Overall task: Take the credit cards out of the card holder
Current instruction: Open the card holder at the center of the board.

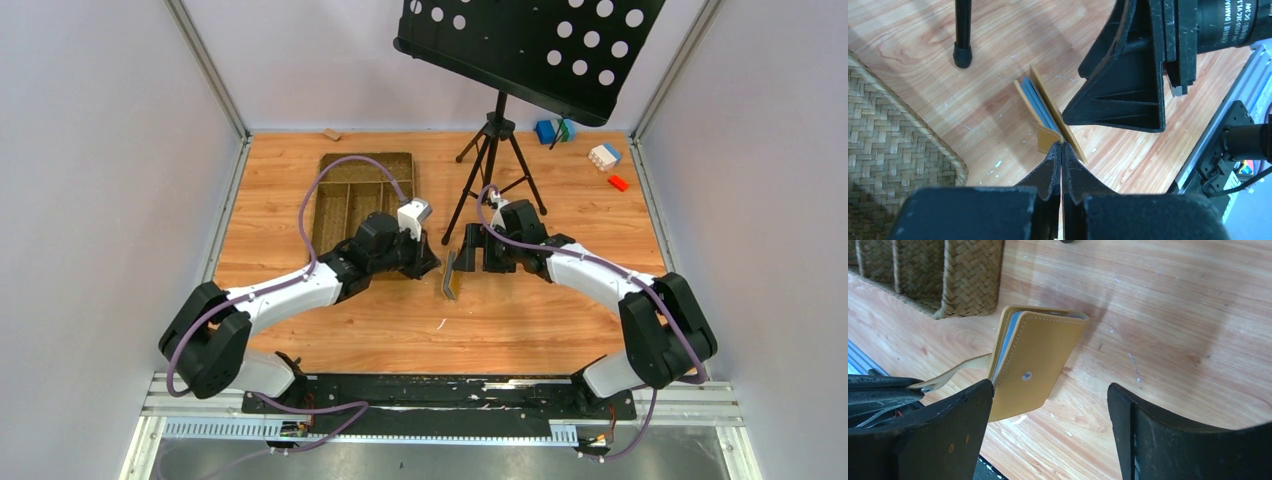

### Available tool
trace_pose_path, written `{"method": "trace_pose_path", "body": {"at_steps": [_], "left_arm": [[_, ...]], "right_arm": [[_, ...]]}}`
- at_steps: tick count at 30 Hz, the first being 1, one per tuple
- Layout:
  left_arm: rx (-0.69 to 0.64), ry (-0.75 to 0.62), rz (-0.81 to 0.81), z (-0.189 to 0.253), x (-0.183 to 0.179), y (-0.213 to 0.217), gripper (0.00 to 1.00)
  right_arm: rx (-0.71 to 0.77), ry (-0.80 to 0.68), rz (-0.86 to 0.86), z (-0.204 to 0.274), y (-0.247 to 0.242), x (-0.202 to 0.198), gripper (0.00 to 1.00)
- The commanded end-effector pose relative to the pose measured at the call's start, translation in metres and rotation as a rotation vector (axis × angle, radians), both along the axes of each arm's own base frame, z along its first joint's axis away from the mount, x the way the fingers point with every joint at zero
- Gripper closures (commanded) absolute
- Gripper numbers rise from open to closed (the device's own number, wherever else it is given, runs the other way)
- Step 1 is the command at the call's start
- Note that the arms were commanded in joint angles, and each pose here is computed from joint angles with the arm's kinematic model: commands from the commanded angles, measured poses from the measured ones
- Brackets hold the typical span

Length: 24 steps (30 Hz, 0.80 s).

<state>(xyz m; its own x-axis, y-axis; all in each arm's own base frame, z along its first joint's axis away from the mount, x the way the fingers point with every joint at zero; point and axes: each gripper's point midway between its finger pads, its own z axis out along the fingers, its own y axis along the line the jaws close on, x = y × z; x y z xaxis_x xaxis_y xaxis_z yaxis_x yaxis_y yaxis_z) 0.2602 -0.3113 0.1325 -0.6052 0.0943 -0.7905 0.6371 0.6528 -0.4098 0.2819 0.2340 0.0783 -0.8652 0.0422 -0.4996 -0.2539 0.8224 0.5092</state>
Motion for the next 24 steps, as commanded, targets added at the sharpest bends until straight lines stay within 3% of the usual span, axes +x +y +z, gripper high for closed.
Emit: {"method": "trace_pose_path", "body": {"at_steps": [1, 9, 12, 19, 21, 24], "left_arm": [[-0.089, -0.061, -0.022, 0.026, -0.003, -0.004, 1.00], [-0.072, -0.039, -0.016, 0.020, -0.002, -0.004, 1.00], [-0.020, -0.032, 0.047, 0.012, 0.006, 0.005, 1.00], [0.038, -0.013, 0.098, 0.001, 0.012, 0.014, 1.00], [0.046, -0.010, 0.099, 0.000, 0.012, 0.014, 1.00], [0.059, -0.010, 0.115, -0.002, 0.014, 0.017, 1.00]], "right_arm": [[0.092, -0.076, 0.035, 0.025, 0.013, 0.004, 0.13], [0.089, -0.044, 0.041, 0.017, 0.016, 0.004, 0.19], [0.064, -0.021, 0.030, 0.009, 0.014, 0.006, 0.30], [0.011, -0.001, 0.007, 0.000, 0.009, 0.011, 0.67], [-0.003, 0.007, 0.000, -0.003, 0.007, 0.012, 0.74], [-0.015, 0.007, -0.005, -0.003, 0.005, 0.012, 0.77]]}}
